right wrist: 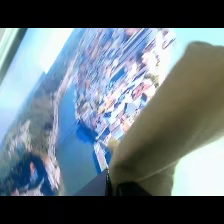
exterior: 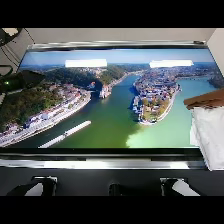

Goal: Fold the shirts.

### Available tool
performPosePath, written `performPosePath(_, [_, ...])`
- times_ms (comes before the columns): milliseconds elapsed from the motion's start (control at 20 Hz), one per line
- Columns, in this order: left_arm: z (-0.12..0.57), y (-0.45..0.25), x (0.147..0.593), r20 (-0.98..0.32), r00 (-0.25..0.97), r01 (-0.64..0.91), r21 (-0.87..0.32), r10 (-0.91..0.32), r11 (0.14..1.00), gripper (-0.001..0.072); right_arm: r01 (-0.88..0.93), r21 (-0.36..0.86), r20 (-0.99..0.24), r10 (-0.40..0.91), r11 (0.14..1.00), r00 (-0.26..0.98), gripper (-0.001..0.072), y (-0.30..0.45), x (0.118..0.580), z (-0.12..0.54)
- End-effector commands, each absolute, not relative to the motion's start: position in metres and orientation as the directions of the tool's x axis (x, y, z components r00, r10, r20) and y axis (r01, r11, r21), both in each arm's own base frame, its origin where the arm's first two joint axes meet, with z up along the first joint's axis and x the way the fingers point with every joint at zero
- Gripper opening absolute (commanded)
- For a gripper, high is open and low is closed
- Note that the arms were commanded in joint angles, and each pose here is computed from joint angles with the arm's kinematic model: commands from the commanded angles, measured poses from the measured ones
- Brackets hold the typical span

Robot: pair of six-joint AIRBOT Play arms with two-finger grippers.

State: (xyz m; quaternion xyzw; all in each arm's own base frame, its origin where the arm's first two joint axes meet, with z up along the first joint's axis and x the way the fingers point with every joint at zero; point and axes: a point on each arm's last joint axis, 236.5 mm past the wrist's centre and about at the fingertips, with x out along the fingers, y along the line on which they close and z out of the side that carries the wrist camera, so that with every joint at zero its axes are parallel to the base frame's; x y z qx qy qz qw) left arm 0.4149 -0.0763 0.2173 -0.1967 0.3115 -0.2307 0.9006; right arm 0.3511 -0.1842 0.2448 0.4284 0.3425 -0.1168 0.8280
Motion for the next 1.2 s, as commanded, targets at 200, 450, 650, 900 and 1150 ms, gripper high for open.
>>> performPosePath(200, [0.217, -0.076, 0.415, -0.470, 0.700, 0.306, -0.483, -0.538, 0.820, 0.0025, 0.683, 0.609, -0.719, -0.084, 0.403, 0.690, 0.0043, -0.250, 0.272, 0.245])
performPosePath(450, [0.218, -0.076, 0.415, -0.470, 0.700, 0.312, -0.477, -0.538, 0.822, 0.0025, 0.912, 0.299, -0.918, -0.175, 0.280, 0.355, 0.0044, -0.275, 0.191, 0.192])
performPosePath(650, [0.218, -0.076, 0.415, -0.470, 0.700, 0.311, -0.478, -0.538, 0.822, 0.0025, 0.979, 0.048, -0.992, -0.105, 0.200, 0.070, 0.0044, -0.265, 0.126, 0.136])
performPosePath(900, [0.221, -0.079, 0.414, -0.457, 0.699, 0.317, -0.492, -0.550, 0.811, 0.0025, 0.981, -0.017, -0.999, -0.039, 0.193, -0.010, 0.0044, -0.238, 0.102, 0.059])
performPosePath(1150, [0.228, -0.085, 0.414, -0.426, 0.698, 0.328, -0.523, -0.575, 0.787, 0.0026, 0.985, -0.045, -0.997, -0.074, 0.166, -0.034, 0.0262, -0.248, 0.097, 0.028])
